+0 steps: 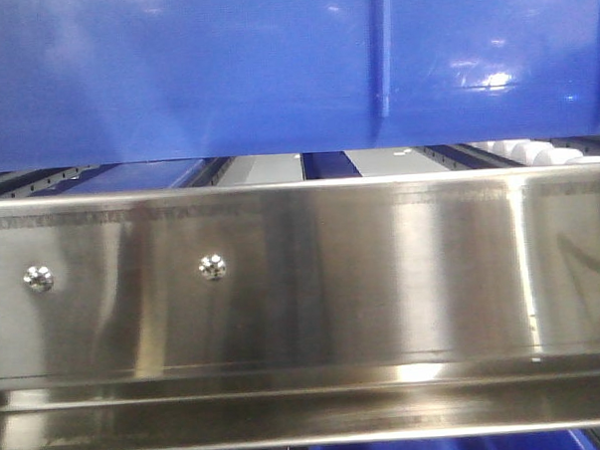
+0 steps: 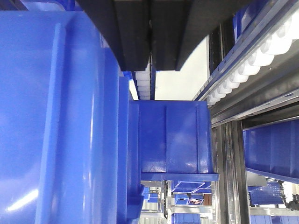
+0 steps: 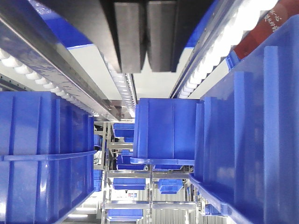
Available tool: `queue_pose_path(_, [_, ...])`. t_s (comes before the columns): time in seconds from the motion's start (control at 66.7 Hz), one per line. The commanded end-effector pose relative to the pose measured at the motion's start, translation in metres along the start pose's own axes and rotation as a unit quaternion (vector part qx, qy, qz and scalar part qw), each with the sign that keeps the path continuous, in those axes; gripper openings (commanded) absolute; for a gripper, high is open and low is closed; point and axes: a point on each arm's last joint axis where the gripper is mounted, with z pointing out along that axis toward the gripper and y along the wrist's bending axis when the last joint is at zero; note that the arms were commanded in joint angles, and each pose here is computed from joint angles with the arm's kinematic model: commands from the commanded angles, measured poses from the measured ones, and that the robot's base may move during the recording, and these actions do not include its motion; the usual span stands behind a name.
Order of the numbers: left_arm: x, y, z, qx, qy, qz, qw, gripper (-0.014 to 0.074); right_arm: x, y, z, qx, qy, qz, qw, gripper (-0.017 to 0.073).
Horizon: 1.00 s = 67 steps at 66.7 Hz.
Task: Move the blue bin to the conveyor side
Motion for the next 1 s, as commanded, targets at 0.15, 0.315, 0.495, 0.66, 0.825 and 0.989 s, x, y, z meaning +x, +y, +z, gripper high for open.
queue_pose_path(0.15, [-0.0036, -0.0003, 0.0, 0.003, -0.012, 0.001, 1.0, -0.0017, -0.0034, 0.0003, 0.0, -0.002, -0.014, 0.0, 1.0, -0.0088])
queue_pose_path(0.315, [-0.0036, -0.0003, 0.0, 0.003, -0.012, 0.001, 1.0, -0.0017, -0.0034, 0.0003, 0.0, -0.002, -0.014, 0.0, 1.0, -0.0088])
queue_pose_path(0.495, [-0.0045, -0.0004, 0.0, 0.003, -0.017, 0.001, 1.0, -0.0017, -0.0034, 0.0003, 0.0, -0.002, -0.014, 0.0, 1.0, -0.0088])
queue_pose_path(0.66, [-0.0049, -0.0004, 0.0, 0.003, -0.019, 0.001, 1.0, -0.0017, -0.0038, 0.0003, 0.0, -0.002, -0.016, 0.0, 1.0, -0.0088])
queue_pose_path(0.825, [-0.0067, -0.0004, -0.0001, 0.003, -0.029, 0.001, 1.0, -0.0017, -0.0059, 0.0002, -0.0001, -0.002, -0.028, 0.0, 1.0, -0.0088])
queue_pose_path(0.989, [-0.0124, -0.0004, -0.0006, 0.004, -0.061, -0.007, 0.998, -0.0017, -0.0098, 0.0002, -0.0004, -0.002, -0.049, 0.002, 0.999, -0.0088])
